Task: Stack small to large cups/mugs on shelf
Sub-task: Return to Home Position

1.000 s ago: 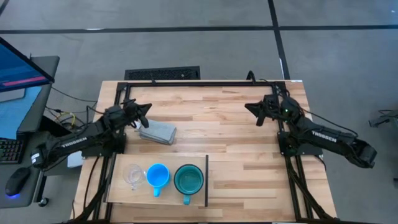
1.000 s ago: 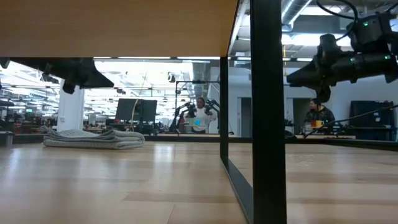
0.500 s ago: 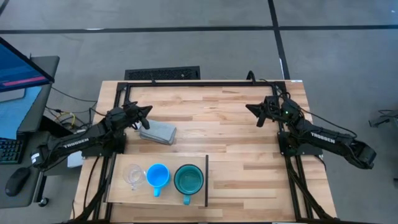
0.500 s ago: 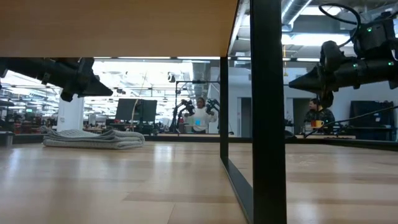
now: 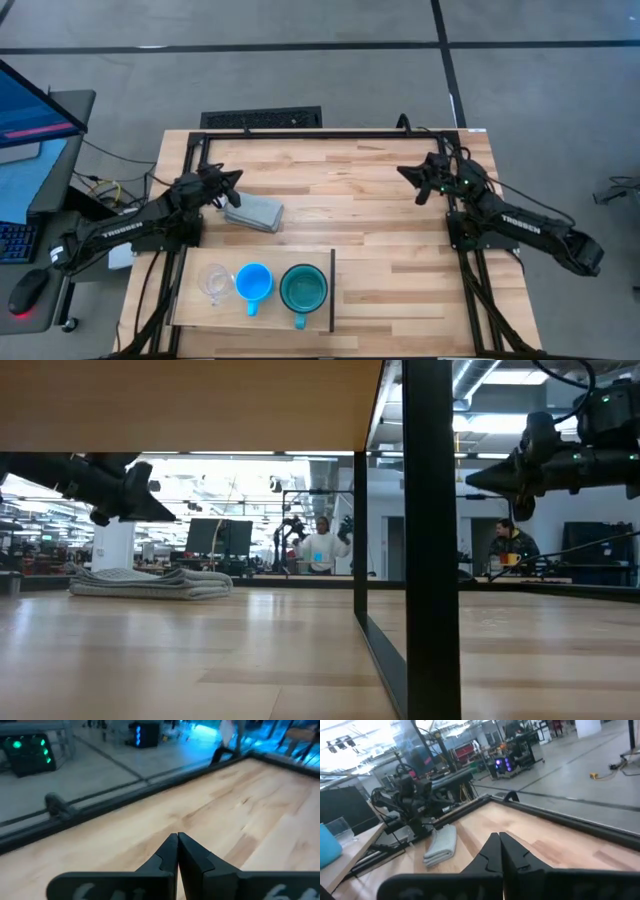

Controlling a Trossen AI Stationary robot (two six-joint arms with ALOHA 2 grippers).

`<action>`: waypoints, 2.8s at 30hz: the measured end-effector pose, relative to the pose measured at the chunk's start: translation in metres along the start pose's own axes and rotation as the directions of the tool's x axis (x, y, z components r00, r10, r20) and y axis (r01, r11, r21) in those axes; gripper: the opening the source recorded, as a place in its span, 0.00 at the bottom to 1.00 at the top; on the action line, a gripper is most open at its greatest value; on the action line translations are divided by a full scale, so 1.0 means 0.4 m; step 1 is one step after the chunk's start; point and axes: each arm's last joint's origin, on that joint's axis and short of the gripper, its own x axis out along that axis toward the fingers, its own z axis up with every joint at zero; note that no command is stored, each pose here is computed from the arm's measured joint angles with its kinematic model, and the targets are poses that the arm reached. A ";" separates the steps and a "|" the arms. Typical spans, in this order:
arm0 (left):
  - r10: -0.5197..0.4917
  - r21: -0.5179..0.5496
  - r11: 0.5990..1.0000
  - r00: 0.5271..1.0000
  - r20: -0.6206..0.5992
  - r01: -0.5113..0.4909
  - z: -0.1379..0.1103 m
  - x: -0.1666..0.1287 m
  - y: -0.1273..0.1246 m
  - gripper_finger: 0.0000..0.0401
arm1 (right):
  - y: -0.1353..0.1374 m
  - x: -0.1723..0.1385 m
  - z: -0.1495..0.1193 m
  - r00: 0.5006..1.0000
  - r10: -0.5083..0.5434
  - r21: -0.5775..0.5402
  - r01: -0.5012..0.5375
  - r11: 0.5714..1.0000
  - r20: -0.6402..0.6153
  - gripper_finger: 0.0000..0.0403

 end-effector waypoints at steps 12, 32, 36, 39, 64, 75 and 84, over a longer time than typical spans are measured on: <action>0.024 0.013 1.000 1.000 -0.007 -0.024 0.005 -0.001 0.001 0.00 | 0.016 -0.037 -0.003 1.000 -0.005 0.019 0.006 1.000 -0.006 0.01; 0.039 -0.024 0.999 0.999 0.016 -0.039 0.045 -0.086 0.017 0.00 | 0.039 -0.084 0.006 0.999 -0.036 0.035 0.036 0.999 0.002 0.00; -0.011 -0.040 0.999 0.999 0.037 0.012 0.043 -0.082 0.013 0.00 | 0.038 -0.084 0.006 0.998 -0.055 0.047 0.055 0.997 0.007 0.01; -0.029 -0.032 0.999 0.996 0.087 0.032 0.049 -0.077 0.010 0.00 | 0.037 -0.084 0.006 0.998 -0.059 0.047 0.059 0.997 0.007 0.02; -0.036 0.028 0.999 0.995 0.095 0.034 0.048 -0.075 0.009 0.00 | 0.036 -0.084 0.005 0.998 -0.062 0.049 0.061 0.997 0.003 0.11; -0.034 0.020 0.999 0.995 0.093 0.032 0.047 -0.075 0.009 0.00 | 0.036 -0.084 0.005 0.998 -0.062 0.049 0.061 0.997 0.003 0.13; -0.034 0.021 0.999 0.995 0.092 0.032 0.047 -0.075 0.009 0.00 | 0.036 -0.084 0.005 0.998 -0.061 0.049 0.061 0.997 0.003 0.13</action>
